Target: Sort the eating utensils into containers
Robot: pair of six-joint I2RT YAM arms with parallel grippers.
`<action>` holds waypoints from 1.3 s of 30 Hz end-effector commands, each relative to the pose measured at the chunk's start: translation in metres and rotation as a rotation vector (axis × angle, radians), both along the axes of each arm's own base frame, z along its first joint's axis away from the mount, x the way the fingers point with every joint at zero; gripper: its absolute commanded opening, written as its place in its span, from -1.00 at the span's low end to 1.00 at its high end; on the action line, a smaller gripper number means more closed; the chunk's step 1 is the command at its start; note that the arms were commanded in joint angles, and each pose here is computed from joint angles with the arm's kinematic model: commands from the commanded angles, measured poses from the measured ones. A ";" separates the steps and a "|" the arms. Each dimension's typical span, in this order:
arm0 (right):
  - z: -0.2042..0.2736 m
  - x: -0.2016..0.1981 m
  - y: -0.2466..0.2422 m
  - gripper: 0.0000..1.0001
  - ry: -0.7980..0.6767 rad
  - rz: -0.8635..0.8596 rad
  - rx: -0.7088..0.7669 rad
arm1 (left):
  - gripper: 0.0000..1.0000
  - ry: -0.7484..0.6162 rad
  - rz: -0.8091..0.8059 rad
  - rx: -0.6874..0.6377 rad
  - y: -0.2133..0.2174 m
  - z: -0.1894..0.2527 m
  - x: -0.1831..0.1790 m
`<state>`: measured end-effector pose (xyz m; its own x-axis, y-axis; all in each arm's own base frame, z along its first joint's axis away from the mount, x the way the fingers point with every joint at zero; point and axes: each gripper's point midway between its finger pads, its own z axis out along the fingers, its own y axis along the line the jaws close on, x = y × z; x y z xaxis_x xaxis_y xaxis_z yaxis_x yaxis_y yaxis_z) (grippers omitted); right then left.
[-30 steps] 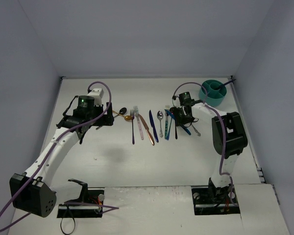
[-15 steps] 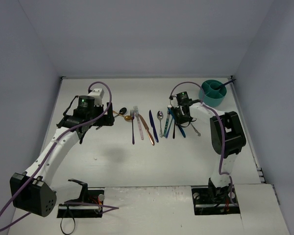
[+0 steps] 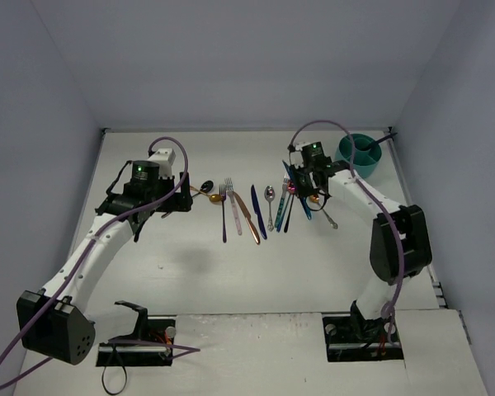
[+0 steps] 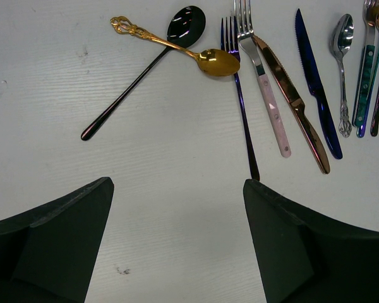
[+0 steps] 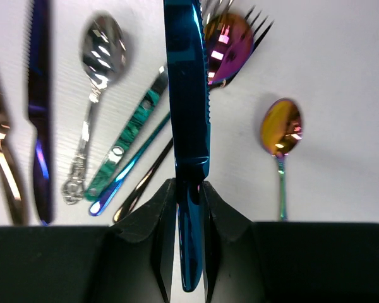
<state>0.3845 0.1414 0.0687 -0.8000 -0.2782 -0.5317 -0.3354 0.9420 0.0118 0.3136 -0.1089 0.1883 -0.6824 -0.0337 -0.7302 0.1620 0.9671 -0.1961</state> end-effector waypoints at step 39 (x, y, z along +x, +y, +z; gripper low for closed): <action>0.252 0.184 -0.222 -1.00 -1.148 -0.751 0.054 | 0.63 -0.113 0.017 -0.019 0.003 0.036 0.008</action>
<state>0.5633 -0.0582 0.2773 -0.0436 0.0715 -0.9965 0.3509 0.9350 0.0517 0.3114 -0.1072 0.1935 -0.6713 -0.0369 -0.7403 0.1608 0.9677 -0.1940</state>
